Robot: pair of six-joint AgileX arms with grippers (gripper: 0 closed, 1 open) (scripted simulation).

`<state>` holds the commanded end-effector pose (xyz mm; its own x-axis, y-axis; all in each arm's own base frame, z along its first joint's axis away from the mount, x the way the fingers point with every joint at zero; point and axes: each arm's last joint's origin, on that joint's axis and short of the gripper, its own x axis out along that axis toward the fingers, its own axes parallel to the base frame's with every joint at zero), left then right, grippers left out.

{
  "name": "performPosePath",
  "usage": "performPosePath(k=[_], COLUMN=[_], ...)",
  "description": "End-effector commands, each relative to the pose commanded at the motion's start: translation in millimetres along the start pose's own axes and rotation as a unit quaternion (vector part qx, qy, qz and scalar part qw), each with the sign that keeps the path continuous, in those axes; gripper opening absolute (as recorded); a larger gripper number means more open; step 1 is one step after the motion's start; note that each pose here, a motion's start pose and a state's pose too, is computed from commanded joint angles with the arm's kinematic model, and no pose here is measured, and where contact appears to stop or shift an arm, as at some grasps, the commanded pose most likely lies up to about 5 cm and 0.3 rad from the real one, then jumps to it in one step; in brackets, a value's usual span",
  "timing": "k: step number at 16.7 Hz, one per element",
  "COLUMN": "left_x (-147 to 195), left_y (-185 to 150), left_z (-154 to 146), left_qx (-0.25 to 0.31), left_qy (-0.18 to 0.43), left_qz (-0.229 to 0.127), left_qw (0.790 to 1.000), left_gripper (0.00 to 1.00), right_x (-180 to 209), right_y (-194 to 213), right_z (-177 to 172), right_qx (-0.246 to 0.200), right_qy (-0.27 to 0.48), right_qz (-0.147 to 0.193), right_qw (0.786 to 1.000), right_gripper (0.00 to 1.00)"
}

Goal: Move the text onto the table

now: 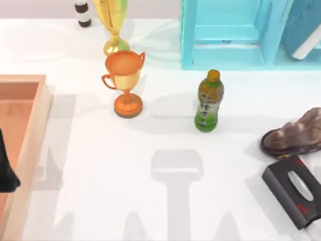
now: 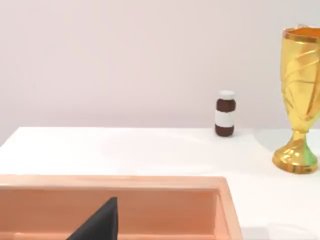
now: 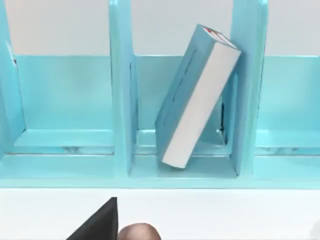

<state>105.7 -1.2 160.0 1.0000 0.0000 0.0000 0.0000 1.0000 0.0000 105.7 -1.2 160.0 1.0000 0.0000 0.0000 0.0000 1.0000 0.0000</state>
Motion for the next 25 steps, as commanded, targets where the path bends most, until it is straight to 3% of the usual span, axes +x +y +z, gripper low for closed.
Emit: performPosePath(k=[4,9,15,19,25], left_x=[0.0,0.0,0.0,0.0,0.0], left_y=[0.0,0.0,0.0,0.0,0.0], left_z=[0.0,0.0,0.0,0.0,0.0], left_qx=[0.000,0.000,0.000,0.000,0.000], left_qy=[0.000,0.000,0.000,0.000,0.000], left_qz=[0.000,0.000,0.000,0.000,0.000], left_qw=[1.000,1.000,1.000,1.000,1.000], left_gripper=[1.00,1.00,1.00,1.00,1.00], right_x=[1.0,17.5,99.1,178.9,254.8], right_y=[-0.2,-1.2,-4.8,-8.0,-14.3], right_z=[5.5,43.5,74.8,46.2,-42.9], right_qx=[0.004,0.030,0.082,0.121,0.173], right_qy=[-0.006,-0.039,-0.034,-0.009,0.011], right_qz=[0.000,0.000,0.005,0.011,0.014], right_qw=[1.000,0.999,0.996,0.993,0.985], right_gripper=[1.00,1.00,1.00,1.00,1.00])
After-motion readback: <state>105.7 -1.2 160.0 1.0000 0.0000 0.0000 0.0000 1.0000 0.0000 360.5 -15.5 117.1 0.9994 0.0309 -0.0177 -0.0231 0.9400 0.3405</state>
